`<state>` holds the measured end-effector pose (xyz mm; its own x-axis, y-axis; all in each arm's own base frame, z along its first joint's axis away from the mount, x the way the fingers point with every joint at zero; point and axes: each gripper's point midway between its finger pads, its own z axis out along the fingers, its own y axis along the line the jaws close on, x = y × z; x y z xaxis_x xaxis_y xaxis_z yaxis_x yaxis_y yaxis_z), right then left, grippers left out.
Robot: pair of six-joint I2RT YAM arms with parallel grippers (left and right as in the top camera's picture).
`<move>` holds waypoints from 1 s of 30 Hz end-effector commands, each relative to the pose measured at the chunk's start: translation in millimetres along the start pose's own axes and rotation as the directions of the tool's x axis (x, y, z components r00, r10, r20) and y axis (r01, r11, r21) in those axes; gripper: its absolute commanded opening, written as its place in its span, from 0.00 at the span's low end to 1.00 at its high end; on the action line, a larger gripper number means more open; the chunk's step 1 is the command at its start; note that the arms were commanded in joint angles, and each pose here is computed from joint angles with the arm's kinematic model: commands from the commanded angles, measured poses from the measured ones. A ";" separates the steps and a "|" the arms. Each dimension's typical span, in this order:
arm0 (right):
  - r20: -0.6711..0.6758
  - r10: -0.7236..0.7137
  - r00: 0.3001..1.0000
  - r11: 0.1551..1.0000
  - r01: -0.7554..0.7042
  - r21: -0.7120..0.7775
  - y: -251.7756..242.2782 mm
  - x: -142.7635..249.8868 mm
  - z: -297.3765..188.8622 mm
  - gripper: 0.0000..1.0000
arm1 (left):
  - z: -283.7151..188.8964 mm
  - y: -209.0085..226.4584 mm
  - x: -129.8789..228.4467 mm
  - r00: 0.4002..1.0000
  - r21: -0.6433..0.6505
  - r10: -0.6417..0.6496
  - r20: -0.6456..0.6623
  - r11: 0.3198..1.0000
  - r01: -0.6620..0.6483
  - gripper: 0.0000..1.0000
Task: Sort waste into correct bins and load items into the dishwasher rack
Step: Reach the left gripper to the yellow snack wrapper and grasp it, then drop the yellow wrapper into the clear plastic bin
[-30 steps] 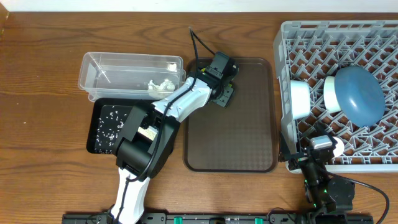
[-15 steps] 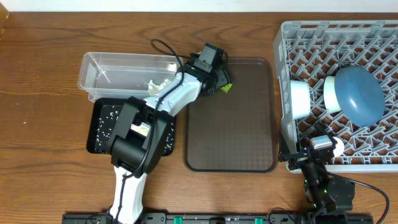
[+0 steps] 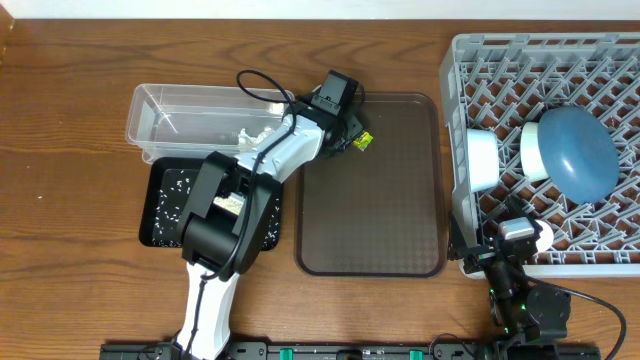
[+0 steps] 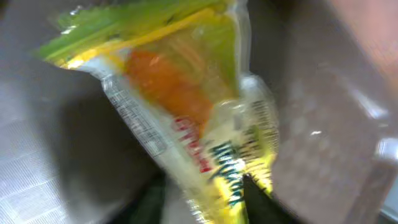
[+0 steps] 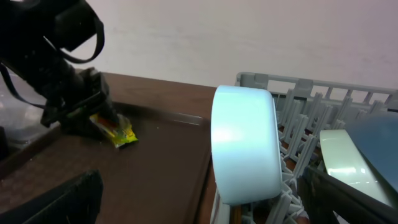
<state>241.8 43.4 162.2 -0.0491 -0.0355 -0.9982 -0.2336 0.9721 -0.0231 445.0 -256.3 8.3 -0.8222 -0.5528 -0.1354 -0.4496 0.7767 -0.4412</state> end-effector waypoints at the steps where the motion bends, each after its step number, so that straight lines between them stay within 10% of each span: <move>1: -0.001 0.012 1.000 1.000 -0.012 0.010 -2.7 1.3 -0.1 0.99 | 22.0 26.2 17.6 0.989 -0.065 0.128 -0.079 0.989 -0.134 0.10; 15: -0.001 0.012 1.000 1.000 -0.012 0.010 -2.7 1.3 -0.1 0.99 | -105.0 21.5 19.4 0.800 -0.085 0.588 -0.121 0.797 -0.598 0.06; 30: -0.001 0.012 1.000 1.000 -0.012 0.010 -2.7 1.3 -0.1 0.99 | -198.5 84.9 -101.9 0.788 -0.466 0.597 0.148 0.745 -0.477 0.06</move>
<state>241.8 43.4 162.2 -0.0495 -0.0355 -0.9981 -0.2336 0.9721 -0.0230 409.2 -109.7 176.9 -0.8593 -0.0449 -0.5095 -0.0703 0.9970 0.0308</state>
